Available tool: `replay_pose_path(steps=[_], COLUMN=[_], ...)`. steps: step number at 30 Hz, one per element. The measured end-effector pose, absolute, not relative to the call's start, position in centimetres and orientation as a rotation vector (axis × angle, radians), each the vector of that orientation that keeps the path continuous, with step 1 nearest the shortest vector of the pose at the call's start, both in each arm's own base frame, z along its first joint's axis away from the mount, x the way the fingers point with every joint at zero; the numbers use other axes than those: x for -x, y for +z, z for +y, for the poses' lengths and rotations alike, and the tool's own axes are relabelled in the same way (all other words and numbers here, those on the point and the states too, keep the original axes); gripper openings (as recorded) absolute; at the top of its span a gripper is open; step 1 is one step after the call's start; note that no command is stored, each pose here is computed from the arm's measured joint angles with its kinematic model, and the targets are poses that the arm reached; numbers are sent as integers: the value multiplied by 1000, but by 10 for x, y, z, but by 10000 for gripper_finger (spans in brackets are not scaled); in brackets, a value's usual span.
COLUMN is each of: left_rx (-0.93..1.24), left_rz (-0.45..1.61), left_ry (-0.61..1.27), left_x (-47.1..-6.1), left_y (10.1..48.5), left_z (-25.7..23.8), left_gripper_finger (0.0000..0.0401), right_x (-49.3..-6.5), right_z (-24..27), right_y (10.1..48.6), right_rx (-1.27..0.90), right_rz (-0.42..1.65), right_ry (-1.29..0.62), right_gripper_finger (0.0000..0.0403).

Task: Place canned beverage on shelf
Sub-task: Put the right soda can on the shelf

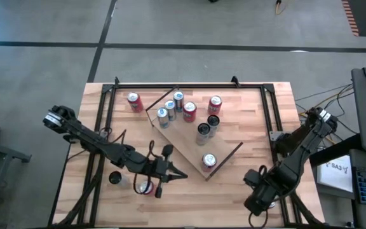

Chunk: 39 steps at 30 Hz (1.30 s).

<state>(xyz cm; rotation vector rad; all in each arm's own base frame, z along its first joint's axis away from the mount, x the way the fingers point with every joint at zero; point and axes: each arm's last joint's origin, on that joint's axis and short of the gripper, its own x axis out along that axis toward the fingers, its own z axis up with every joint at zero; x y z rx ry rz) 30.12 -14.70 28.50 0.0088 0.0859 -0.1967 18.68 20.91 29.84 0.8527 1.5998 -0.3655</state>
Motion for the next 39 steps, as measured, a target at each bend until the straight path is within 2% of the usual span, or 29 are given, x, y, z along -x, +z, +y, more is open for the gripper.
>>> replay_pose_path(steps=[8,19,26,31,39], left_rx=[-2,-20,-20,-22,-38], left_rz=[95,61,61,61,59], left_ry=[-164,-167,-167,-168,-168], left_x=[-289,-283,-283,-283,-283], left_y=[282,291,291,291,291], left_z=[-153,-153,-153,-153,-153], left_gripper_finger=[0,0,0,0,0], right_x=[-172,-174,-176,-175,-175], right_z=[201,200,197,198,198], right_y=[297,297,296,298,299], right_rx=[-842,-625,-690,-765,-835], right_rz=[1665,1676,1608,1601,1590], right_ry=[-596,-358,-486,-550,-627], right_gripper_finger=[13,13,20,70,205])
